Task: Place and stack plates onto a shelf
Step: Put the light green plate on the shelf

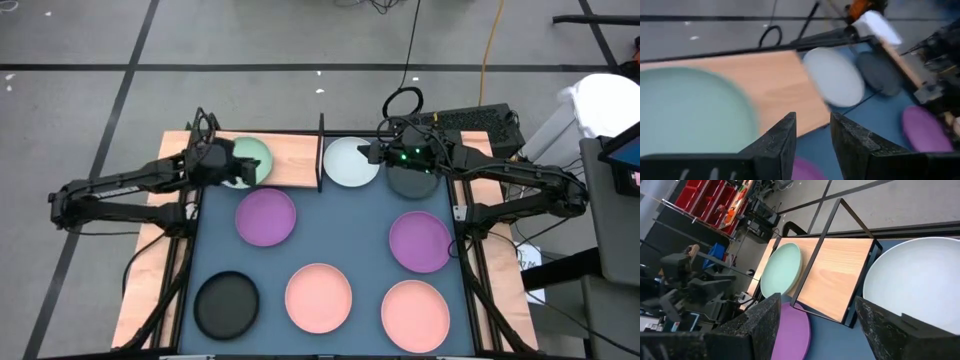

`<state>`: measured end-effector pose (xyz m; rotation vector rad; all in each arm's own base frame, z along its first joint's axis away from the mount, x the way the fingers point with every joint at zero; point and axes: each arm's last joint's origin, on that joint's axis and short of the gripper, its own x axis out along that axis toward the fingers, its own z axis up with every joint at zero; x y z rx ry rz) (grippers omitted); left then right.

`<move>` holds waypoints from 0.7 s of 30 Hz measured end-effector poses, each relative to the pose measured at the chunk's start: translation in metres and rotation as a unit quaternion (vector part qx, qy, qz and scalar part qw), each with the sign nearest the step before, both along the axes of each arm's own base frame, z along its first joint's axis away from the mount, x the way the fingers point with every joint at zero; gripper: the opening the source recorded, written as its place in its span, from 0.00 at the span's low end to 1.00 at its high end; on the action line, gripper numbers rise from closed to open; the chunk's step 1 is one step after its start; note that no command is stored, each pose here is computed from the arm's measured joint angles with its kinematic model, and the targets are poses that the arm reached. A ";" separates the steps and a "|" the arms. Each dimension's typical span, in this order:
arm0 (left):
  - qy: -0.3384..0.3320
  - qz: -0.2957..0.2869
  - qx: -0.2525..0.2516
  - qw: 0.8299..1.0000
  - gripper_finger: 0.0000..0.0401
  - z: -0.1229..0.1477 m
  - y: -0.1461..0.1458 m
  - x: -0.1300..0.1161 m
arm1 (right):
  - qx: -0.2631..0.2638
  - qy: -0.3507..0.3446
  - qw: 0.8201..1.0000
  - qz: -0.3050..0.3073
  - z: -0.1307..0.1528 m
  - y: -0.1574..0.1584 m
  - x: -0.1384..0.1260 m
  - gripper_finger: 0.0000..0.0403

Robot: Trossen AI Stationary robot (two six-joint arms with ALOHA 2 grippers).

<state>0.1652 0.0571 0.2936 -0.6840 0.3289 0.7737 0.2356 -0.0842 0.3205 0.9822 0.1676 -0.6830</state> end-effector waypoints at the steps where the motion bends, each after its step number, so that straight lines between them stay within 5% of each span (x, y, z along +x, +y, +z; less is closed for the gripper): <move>1: -0.003 -0.002 -0.004 1.000 0.31 -0.001 0.001 0.003 | 0.000 0.000 1.000 0.001 0.000 0.000 0.000 0.59; 15: 0.116 -0.091 -0.072 0.986 0.31 -0.048 0.001 0.048 | 0.004 -0.002 1.000 -0.002 0.000 0.000 0.000 0.59; 21: 0.148 -0.053 -0.112 0.981 0.31 -0.064 0.004 0.054 | 0.004 -0.002 1.000 -0.002 0.000 0.000 0.000 0.59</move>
